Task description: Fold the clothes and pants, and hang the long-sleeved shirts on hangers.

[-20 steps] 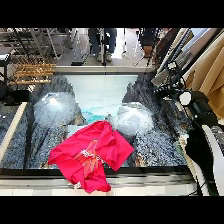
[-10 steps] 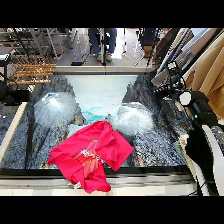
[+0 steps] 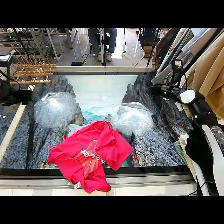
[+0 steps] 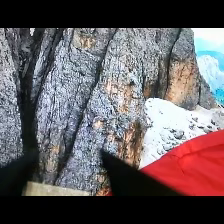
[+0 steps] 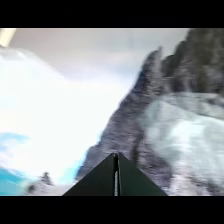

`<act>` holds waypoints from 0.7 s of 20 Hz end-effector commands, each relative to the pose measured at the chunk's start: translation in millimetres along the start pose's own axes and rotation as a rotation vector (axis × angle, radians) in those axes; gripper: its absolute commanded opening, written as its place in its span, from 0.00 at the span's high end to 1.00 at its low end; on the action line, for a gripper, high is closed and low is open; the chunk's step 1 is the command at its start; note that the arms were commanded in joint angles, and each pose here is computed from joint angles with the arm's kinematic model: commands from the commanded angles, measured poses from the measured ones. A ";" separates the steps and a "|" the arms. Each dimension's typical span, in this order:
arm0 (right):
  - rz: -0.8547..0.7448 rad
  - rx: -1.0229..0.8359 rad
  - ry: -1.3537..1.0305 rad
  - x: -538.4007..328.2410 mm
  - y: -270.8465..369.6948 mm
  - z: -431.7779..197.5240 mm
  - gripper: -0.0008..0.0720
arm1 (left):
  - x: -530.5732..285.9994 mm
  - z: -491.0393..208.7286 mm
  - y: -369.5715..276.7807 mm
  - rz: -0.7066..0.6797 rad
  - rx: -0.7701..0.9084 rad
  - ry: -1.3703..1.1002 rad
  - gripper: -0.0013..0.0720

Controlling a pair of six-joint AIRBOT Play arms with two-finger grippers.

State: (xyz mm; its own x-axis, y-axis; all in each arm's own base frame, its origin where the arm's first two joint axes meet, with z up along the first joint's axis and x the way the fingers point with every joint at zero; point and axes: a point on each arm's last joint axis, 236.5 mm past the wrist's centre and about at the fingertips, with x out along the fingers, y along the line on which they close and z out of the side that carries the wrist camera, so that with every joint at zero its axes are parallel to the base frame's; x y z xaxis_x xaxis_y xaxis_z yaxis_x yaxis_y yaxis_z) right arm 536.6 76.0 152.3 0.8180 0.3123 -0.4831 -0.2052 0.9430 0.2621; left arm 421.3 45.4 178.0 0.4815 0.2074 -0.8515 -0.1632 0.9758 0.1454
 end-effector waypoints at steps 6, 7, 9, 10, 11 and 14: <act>0.430 -0.125 0.619 -49.4 110.7 -152.4 0.30 | 71.6 -113.2 -87.3 -0.321 0.126 0.387 0.03; 0.463 -0.225 0.722 -58.7 120.9 -186.0 0.30 | 81.0 -144.6 -87.6 -0.325 0.151 0.465 0.03; 0.474 -0.448 0.803 -56.4 139.8 -237.6 0.30 | 96.0 -208.0 -84.2 -0.330 0.184 0.620 0.03; 0.463 -0.521 0.809 -51.0 150.1 -253.7 0.30 | 100.9 -234.4 -83.4 -0.334 0.177 0.690 0.03; 0.468 -0.553 0.830 -48.6 165.8 -269.5 0.30 | 104.3 -252.4 -82.6 -0.337 0.174 0.735 0.03; 0.504 -0.575 0.862 -35.3 200.1 -304.8 0.30 | 118.0 -268.0 -81.1 -0.337 0.174 0.742 0.03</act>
State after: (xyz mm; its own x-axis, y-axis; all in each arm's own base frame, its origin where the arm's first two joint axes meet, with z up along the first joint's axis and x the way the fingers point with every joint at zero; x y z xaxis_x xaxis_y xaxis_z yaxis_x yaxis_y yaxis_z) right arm 327.9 260.5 -1.9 0.0341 0.4903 -0.8709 -0.7422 0.5960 0.3065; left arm 283.5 -25.7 -44.5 -0.1648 -0.1173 -0.9793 0.0539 0.9904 -0.1276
